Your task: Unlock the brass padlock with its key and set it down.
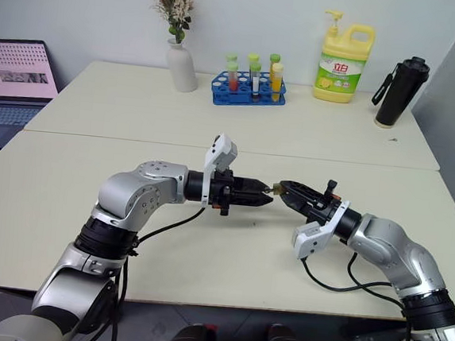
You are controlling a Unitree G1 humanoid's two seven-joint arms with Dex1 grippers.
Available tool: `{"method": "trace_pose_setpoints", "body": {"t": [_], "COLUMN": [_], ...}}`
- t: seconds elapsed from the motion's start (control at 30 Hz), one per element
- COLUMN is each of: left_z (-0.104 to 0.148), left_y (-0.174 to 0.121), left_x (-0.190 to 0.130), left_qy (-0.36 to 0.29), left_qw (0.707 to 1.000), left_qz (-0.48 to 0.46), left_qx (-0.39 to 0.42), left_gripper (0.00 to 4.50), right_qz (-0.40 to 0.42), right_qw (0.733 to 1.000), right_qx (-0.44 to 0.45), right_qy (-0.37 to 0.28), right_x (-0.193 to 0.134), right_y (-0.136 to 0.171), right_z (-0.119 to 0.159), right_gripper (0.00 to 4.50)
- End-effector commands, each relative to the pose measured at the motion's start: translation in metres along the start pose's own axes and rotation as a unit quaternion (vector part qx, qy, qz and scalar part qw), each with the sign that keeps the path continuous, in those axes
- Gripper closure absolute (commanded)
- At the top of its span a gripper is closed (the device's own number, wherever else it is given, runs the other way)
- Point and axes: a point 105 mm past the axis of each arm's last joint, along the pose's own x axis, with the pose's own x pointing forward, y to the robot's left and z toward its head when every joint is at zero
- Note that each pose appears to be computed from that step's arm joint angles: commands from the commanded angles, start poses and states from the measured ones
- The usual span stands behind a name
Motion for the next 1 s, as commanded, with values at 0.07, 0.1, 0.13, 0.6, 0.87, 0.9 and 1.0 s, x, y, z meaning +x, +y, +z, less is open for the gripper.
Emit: {"method": "trace_pose_setpoints", "body": {"t": [0.07,0.1,0.13,0.6,0.87,0.9,1.0], "left_z": [0.015,0.015,0.015,0.017,0.020,0.020,0.017], "left_y": [-0.002,-0.002,-0.002,-0.002,-0.006,-0.008,-0.011], "left_x": [-0.001,0.000,0.000,0.006,0.008,0.007,0.006], "left_qy": [-0.018,-0.019,-0.020,-0.016,-0.013,-0.014,-0.008], "left_qw": [1.000,1.000,1.000,0.995,0.982,0.979,0.965], "left_qz": [-0.003,-0.003,-0.003,0.007,0.011,0.009,0.006], "left_qx": [0.023,0.022,0.022,0.096,0.190,0.201,0.262], "left_gripper": [3.00,3.19,3.52,4.50,4.50,4.50,4.50], "right_qz": [-0.022,-0.022,-0.022,-0.011,-0.008,-0.008,-0.009], "right_qw": [1.000,1.000,1.000,1.000,1.000,1.000,1.000], "right_qx": [-0.006,-0.006,-0.005,0.006,0.013,0.014,0.018], "right_qy": [-0.010,-0.010,-0.010,-0.011,-0.015,-0.014,-0.011], "right_x": [-0.001,-0.001,-0.001,0.000,0.001,0.001,0.000], "right_y": [-0.012,-0.012,-0.012,-0.009,-0.007,-0.007,-0.007], "right_z": [0.004,0.004,0.004,0.004,0.006,0.005,0.004], "right_gripper": [3.55,3.55,3.55,3.55,3.55,3.55,3.55]}}
